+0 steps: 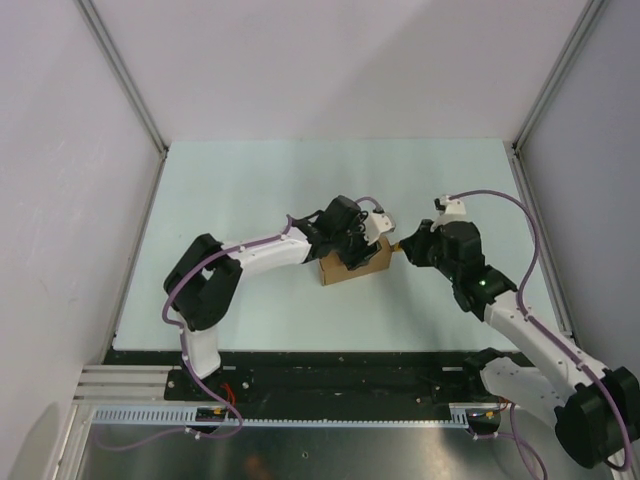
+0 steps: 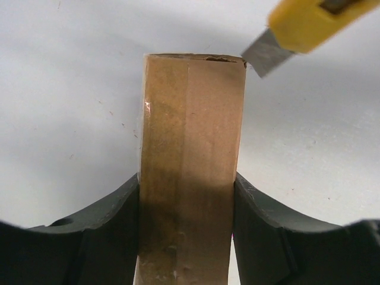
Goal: Unpack the express box
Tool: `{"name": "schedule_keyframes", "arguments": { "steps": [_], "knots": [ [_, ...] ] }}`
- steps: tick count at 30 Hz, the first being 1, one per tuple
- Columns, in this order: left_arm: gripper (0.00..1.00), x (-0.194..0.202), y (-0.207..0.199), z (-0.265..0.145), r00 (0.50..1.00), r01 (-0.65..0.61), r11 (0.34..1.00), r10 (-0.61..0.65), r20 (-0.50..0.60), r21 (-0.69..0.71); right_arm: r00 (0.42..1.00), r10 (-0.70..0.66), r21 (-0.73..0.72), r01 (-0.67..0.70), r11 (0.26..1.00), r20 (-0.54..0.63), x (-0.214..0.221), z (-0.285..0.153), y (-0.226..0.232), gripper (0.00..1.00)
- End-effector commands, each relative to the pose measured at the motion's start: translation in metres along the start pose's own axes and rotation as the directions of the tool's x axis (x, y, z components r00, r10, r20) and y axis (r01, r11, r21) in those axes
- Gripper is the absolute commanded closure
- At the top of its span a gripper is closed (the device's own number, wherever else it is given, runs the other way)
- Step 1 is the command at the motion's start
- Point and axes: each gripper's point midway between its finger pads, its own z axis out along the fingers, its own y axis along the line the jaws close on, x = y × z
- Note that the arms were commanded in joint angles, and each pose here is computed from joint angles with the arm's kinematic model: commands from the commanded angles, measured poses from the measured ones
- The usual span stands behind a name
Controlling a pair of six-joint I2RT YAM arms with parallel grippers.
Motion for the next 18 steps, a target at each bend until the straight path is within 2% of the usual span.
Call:
{"name": "schedule_keyframes", "arguments": {
  "steps": [1,6,8,12,18],
  "knots": [
    [0.54,0.078,0.007,0.007,0.965,0.051,0.997,-0.062,-0.254,-0.052,0.993,0.061,-0.044,-0.057,0.997,0.1,-0.031,-0.016,0.012,1.0],
    [0.48,0.059,0.008,0.0,0.976,0.055,0.997,-0.066,-0.207,-0.057,0.977,0.102,0.02,-0.108,0.994,0.187,-0.058,-0.02,0.003,1.0],
    [0.41,0.052,0.009,-0.002,0.98,0.058,0.997,-0.069,-0.188,-0.059,0.973,0.115,0.09,-0.135,0.987,0.202,-0.059,-0.018,-0.012,1.0],
    [0.23,0.035,0.011,-0.01,0.987,0.06,0.996,-0.07,-0.147,-0.069,0.973,0.165,0.192,-0.194,0.962,0.161,-0.044,-0.012,-0.036,1.0],
    [0.18,-0.002,0.016,-0.029,0.997,0.059,0.995,-0.063,-0.052,-0.077,0.969,0.246,0.279,-0.243,0.929,0.027,-0.005,0.007,-0.058,1.0]
  ]
}}
